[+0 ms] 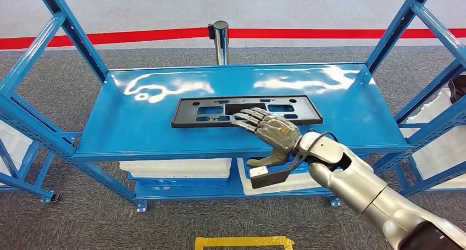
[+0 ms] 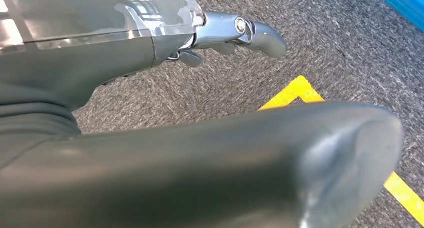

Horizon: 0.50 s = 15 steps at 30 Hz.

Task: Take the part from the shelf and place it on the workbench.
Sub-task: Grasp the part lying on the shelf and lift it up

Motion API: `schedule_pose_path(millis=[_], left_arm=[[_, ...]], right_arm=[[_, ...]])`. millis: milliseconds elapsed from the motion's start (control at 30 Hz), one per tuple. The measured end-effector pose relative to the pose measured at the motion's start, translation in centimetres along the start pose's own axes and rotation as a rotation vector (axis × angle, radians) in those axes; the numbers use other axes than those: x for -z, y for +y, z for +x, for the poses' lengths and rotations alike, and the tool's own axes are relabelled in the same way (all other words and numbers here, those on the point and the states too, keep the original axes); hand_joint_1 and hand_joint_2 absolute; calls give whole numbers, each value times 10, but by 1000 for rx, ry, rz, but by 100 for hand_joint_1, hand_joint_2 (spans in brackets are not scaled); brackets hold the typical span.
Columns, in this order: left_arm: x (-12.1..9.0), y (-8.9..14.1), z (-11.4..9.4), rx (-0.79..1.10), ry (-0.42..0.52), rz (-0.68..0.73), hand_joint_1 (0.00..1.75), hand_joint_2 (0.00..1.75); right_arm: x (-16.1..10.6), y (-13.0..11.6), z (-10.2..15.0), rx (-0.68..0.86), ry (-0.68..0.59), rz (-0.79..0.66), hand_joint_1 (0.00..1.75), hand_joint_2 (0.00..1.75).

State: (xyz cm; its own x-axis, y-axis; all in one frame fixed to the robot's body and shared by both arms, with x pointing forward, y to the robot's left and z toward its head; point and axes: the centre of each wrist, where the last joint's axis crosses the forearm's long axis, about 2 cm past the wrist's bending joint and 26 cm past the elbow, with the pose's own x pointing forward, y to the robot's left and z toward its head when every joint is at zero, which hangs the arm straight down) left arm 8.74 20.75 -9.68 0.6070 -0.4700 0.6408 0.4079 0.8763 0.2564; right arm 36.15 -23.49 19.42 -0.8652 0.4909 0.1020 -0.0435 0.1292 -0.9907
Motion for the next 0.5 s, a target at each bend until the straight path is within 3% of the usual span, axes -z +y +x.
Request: schedule_pose_path(millis=[267, 500], left_arm=[[1, 0, 2, 24, 9, -16, 0, 0], [2, -1, 5, 42, 2, -42, 0, 0]], right_arm=[[62, 10, 58, 25, -70, -83, 0, 0], [105, 18, 84, 91, -67, -98, 0, 0]])
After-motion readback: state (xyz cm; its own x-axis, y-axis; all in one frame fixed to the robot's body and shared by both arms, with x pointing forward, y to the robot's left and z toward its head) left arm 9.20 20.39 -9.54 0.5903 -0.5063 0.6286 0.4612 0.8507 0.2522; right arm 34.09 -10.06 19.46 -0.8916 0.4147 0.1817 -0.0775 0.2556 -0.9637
